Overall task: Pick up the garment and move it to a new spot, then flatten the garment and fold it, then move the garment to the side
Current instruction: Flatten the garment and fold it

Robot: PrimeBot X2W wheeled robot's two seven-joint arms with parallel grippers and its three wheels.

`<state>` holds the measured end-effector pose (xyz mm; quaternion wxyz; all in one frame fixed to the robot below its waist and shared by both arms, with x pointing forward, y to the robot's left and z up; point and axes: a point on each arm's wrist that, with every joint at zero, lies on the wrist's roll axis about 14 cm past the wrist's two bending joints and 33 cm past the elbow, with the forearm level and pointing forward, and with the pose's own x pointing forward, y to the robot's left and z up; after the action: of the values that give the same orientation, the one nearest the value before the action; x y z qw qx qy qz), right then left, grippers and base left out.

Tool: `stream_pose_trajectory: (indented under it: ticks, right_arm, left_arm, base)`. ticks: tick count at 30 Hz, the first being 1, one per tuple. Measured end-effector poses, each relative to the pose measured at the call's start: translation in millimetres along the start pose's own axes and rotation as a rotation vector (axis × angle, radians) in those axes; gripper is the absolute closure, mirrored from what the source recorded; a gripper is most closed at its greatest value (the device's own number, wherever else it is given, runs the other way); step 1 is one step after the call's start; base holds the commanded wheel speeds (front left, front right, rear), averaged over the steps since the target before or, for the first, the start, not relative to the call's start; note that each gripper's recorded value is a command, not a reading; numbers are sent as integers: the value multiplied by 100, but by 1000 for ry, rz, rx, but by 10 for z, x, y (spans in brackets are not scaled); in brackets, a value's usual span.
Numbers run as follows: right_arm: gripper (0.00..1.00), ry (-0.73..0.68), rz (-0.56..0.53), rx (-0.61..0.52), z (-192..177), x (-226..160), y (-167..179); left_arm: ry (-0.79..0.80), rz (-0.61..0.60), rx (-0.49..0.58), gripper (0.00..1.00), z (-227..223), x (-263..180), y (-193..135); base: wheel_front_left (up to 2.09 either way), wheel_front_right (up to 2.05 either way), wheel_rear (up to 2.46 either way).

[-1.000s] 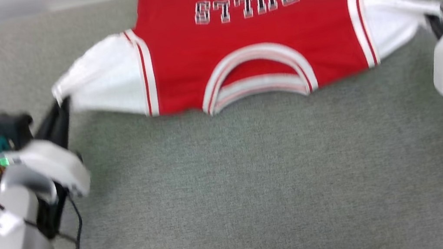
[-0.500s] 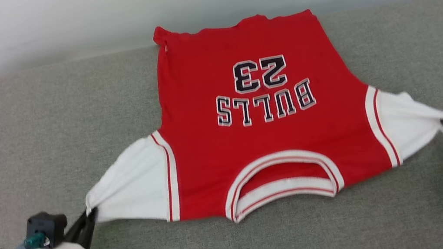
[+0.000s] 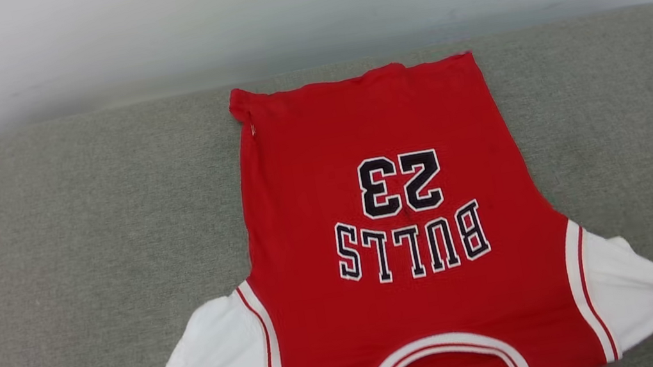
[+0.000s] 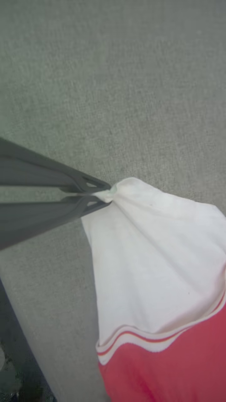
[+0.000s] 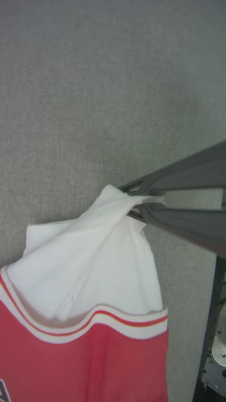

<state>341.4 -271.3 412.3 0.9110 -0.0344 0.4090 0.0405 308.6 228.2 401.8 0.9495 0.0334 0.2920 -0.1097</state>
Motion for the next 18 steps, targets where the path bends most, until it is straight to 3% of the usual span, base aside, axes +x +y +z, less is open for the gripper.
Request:
stream_pose_trajectory:
  ticks: [10,14,15,16,17,18]
  right_arm:
    - [100,74,4,43,-252,-74,59]
    - [100,78,-18,-14,-211,-69,12]
    - [80,78,-19,-18,-200,-61,6]
    - [18,74,-12,-19,-175,-47,27]
    - [0,58,-2,-23,-130,-34,57]
    - [0,50,4,-18,-87,-18,70]
  left_arm:
    - [30,-62,-49,100,-62,-23,-211]
    - [-8,-98,-120,100,76,24,-329]
    - [-14,-105,-133,100,105,29,-356]
    - [-19,-113,-146,100,131,28,-382]
    - [-27,-120,-154,100,163,27,-401]
    - [-28,-126,-160,100,181,24,-419]
  base:
    - [0,0,0]
    - [0,0,0]
    - [0,0,0]
    - [0,0,0]
    - [0,0,0]
    - [0,0,0]
